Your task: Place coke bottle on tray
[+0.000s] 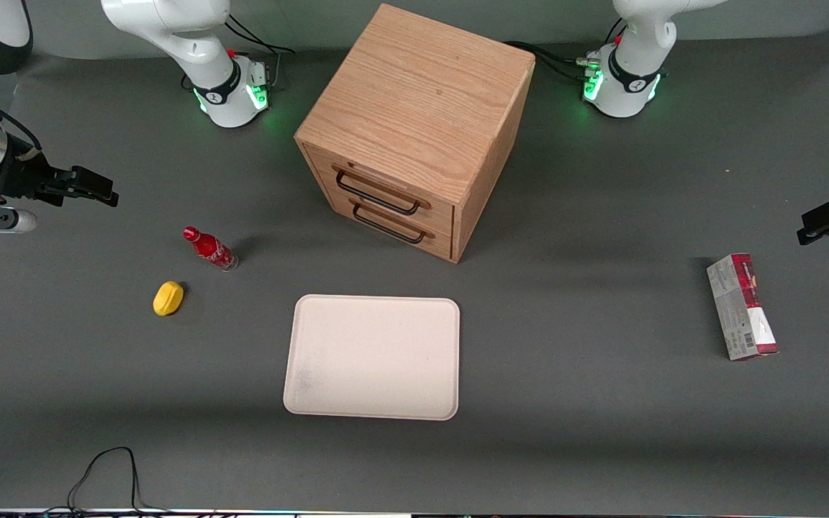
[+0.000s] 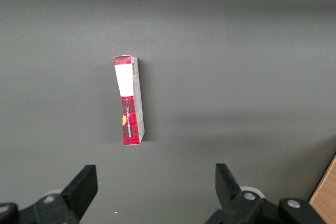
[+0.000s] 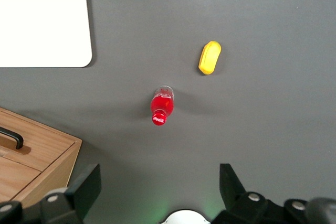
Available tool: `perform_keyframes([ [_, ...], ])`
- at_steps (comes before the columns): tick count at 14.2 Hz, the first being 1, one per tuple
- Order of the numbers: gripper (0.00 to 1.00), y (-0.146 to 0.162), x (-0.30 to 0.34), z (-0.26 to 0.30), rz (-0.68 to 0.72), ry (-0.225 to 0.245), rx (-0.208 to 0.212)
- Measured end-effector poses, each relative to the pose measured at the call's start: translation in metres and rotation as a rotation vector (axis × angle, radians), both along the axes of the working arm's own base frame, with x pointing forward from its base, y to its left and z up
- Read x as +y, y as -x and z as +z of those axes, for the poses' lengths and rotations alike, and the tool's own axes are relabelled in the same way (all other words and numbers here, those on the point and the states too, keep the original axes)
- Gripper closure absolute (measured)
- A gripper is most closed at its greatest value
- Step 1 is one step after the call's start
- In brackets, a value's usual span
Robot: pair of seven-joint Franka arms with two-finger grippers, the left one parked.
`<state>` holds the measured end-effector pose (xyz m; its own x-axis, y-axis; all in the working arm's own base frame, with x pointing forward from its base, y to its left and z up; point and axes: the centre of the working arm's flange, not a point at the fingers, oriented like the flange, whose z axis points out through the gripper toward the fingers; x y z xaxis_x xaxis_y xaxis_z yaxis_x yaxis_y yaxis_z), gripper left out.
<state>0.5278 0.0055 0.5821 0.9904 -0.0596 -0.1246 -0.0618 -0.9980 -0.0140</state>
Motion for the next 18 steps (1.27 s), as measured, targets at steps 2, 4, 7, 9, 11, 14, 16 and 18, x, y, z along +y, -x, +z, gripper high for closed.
perform_keyframes([
  [2,0.00,0.0001,0.0006,0.0013,0.001,0.000,0.000],
  [4,0.00,-0.0007,-0.0003,0.0022,-0.001,0.000,0.000],
  [7,0.00,-0.0016,-0.0004,0.0025,-0.001,0.000,0.001],
  [9,0.00,-0.0020,-0.0004,0.0027,-0.001,0.000,0.001],
  [11,0.00,-0.0025,-0.0004,0.0025,-0.001,0.000,0.002],
  [14,0.00,-0.0029,-0.0003,0.0019,-0.001,0.000,0.005],
  [16,0.00,-0.0035,-0.0003,0.0005,-0.001,0.000,0.008],
  [18,0.00,-0.0040,-0.0003,-0.0006,-0.001,0.001,0.010],
])
